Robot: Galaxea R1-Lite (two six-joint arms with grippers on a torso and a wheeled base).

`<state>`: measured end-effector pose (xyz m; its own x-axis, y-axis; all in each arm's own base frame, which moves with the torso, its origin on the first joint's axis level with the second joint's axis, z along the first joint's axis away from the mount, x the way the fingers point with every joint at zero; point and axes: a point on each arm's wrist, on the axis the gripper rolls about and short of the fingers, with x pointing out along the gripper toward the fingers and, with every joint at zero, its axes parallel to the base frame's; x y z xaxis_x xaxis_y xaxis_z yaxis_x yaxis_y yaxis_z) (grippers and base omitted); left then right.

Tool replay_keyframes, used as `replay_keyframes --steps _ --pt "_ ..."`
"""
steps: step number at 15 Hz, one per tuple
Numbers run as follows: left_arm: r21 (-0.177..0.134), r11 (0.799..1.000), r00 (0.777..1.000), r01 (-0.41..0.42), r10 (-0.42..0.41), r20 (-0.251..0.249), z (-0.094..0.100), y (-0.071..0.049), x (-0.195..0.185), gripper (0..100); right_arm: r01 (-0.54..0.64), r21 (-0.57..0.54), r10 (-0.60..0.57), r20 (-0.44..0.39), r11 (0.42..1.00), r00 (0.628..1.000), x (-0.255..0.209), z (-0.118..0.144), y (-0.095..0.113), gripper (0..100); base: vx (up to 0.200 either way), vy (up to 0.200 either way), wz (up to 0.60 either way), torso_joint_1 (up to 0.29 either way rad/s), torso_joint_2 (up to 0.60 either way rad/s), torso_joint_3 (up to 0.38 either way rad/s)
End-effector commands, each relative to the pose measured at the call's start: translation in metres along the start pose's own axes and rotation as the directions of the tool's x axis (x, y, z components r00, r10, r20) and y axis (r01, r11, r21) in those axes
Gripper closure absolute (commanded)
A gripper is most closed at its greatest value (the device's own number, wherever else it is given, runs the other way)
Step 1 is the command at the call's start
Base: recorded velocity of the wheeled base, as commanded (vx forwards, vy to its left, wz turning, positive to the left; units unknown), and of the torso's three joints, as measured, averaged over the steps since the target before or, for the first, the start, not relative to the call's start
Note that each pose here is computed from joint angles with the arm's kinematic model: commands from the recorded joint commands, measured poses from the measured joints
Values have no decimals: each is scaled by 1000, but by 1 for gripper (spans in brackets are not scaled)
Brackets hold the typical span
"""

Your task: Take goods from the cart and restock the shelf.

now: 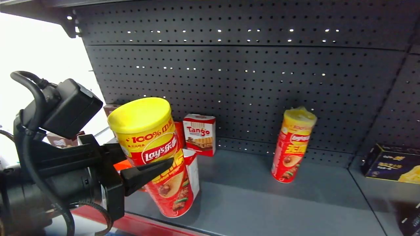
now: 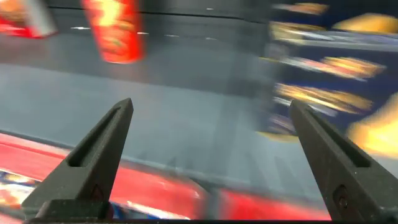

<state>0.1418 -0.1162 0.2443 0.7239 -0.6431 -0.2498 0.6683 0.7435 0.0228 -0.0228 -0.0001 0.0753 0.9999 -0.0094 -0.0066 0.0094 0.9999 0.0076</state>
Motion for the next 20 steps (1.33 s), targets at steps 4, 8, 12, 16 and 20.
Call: replay_keyframes --steps 4,8,12,16,20 --pt "-2 1000 1000 1 -1 -10 -4 0 -1 100 -2 0 2 0 1000 1000 0 0 0 0 0 0 -600 4 2 0" --pt "-3 1000 1000 -4 3 -8 -6 0 -5 100 0 0 0 0 1000 1000 0 0 0 0 0 0 0 0 0 0" --pt "-4 1000 1000 -8 8 -7 -6 1 -5 100 0 0 0 -1 1000 1000 0 0 0 0 0 0 0 0 0 0" --pt "-4 1000 1000 -11 11 -2 -5 2 -5 100 -8 -16 8 -32 1000 999 3 3 0 0 0 0 0 0 0 0" --pt "1 1000 1000 4 -4 -3 -5 -1 -3 100 -26 44 26 -6 999 1000 16 103 1 0 0 0 0 0 0 0"
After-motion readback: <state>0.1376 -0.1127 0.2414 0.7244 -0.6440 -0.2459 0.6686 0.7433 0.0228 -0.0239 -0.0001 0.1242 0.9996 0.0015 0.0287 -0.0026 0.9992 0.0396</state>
